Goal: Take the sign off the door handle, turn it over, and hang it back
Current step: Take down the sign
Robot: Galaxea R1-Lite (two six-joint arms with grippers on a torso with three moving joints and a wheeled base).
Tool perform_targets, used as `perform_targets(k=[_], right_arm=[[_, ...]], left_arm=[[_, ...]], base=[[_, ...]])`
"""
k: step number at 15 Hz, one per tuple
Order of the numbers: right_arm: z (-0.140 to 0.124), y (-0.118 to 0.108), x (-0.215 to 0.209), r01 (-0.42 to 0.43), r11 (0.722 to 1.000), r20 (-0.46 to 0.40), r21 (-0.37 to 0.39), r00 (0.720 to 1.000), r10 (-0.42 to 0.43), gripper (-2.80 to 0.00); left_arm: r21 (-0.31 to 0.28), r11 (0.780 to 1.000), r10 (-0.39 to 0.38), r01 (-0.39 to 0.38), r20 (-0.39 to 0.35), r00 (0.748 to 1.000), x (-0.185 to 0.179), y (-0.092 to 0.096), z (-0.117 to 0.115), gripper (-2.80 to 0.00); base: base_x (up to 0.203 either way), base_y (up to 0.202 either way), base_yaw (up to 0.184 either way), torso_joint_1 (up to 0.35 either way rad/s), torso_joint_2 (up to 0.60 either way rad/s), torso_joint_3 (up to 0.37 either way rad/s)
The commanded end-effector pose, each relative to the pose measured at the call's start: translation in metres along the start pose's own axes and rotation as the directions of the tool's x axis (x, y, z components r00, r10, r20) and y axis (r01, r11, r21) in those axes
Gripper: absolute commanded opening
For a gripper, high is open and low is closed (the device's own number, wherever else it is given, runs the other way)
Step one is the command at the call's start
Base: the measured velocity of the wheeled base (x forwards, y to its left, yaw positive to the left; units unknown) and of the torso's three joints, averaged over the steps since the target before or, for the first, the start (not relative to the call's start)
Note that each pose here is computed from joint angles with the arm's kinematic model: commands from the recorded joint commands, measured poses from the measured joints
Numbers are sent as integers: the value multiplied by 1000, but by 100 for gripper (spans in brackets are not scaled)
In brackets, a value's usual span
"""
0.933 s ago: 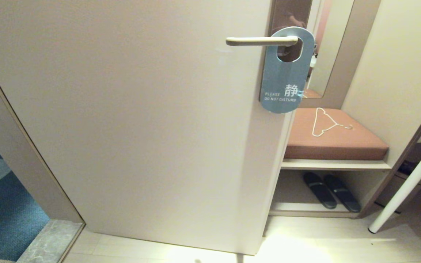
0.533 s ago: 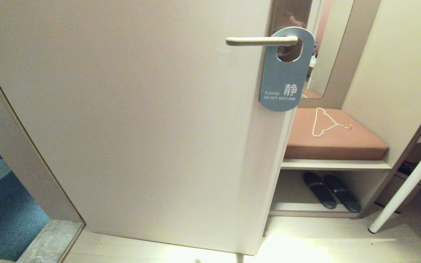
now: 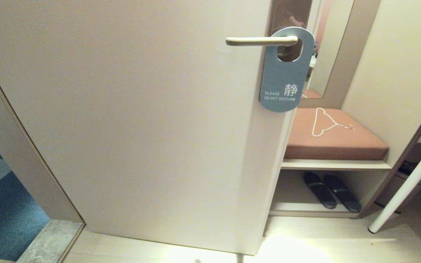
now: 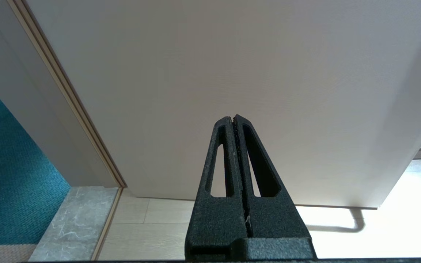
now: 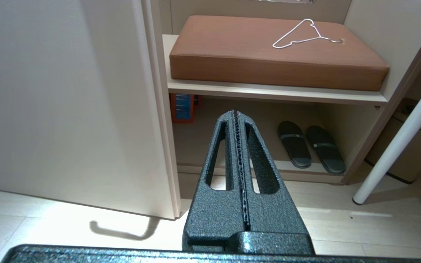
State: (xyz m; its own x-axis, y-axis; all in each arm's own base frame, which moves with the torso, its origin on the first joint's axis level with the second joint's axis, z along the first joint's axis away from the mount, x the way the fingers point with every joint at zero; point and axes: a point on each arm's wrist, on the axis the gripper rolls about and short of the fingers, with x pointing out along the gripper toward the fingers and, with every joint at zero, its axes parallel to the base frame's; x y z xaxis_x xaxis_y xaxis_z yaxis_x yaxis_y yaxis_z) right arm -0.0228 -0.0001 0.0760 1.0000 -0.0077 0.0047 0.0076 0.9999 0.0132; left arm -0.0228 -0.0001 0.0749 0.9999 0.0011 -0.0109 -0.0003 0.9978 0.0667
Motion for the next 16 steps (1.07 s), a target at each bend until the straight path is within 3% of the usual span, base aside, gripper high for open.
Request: perform_targets(k=[1, 6, 9, 13, 16], right_arm=[[0, 0, 0, 0, 1000, 0, 1, 1000, 0, -280], [2, 0, -1, -3, 1000, 7, -4, 1000, 3, -280], [19, 1, -8, -34, 999, 32, -5, 999, 34, -280], [55, 2, -12, -77, 997, -45, -1, 996, 77, -280], [104, 3, 11, -107, 994, -117, 7, 987, 108, -280]], left_arm=[[1, 1000, 0, 0, -1, 1000, 0, 0, 0, -280], [1, 1000, 0, 0, 0, 1000, 0, 0, 0, -280], [1, 1000, 0, 0, -1, 1000, 0, 0, 0, -280], [1, 1000, 0, 0, -1, 1000, 0, 0, 0, -280], [1, 1000, 0, 0, -1, 1000, 0, 0, 0, -280]], base=[[0, 0, 0, 0, 0, 0], [0, 0, 0, 0, 0, 0], [0, 0, 0, 0, 0, 0], [0, 0, 0, 0, 0, 0], [0, 0, 0, 0, 0, 0]])
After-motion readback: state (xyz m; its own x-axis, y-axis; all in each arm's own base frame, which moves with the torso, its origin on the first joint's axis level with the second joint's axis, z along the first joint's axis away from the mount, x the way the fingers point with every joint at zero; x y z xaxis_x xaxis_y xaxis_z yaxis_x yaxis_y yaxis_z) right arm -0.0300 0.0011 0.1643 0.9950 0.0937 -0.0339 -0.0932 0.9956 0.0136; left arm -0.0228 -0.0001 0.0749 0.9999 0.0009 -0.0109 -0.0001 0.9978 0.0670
